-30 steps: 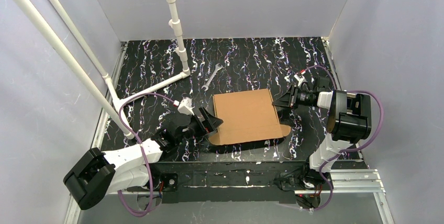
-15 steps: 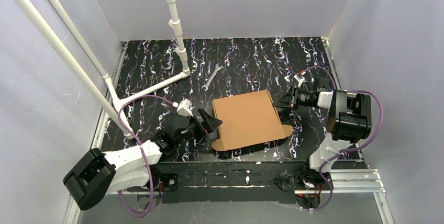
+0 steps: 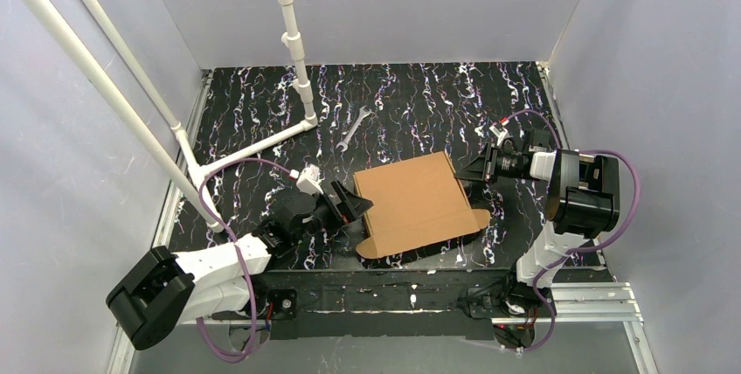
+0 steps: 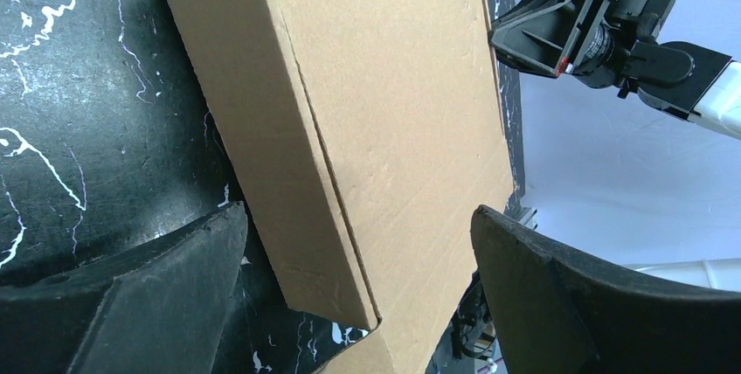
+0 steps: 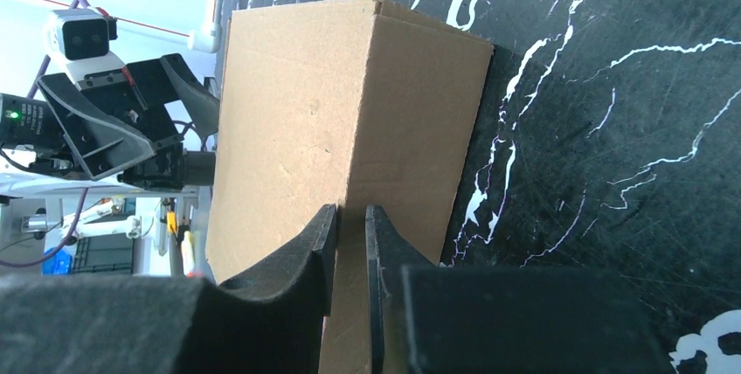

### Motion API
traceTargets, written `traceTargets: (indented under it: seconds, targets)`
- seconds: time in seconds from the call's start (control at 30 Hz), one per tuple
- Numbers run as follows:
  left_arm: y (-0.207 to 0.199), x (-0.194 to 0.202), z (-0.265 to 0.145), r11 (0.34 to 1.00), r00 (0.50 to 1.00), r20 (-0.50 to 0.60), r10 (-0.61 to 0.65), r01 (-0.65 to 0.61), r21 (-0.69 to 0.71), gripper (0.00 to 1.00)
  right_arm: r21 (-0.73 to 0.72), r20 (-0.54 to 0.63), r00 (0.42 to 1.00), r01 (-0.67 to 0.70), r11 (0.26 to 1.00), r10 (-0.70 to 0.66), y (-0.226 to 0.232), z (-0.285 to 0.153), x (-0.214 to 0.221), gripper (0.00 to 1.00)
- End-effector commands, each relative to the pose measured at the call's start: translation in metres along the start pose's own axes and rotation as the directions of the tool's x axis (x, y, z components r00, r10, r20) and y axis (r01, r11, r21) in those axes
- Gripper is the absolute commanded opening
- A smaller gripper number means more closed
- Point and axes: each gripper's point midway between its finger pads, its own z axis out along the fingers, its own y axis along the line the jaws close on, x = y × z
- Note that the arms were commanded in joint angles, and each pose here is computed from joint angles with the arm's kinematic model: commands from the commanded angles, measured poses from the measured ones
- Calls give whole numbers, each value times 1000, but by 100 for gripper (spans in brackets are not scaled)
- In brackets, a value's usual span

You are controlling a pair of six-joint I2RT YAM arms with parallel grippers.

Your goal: Fold the paper box

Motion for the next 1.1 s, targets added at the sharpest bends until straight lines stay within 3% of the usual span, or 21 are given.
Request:
traceTargets:
  seconds: [0.0, 1.07]
  targets:
    - [-9, -5, 2, 1000, 1000, 8, 5, -5, 28, 98, 90, -35, 999, -9, 996, 12, -24, 0, 14, 24]
    - [-14, -3, 5, 999, 1000, -6, 14, -14, 49, 98, 77, -40, 999, -5, 997, 8, -24, -2, 15, 24]
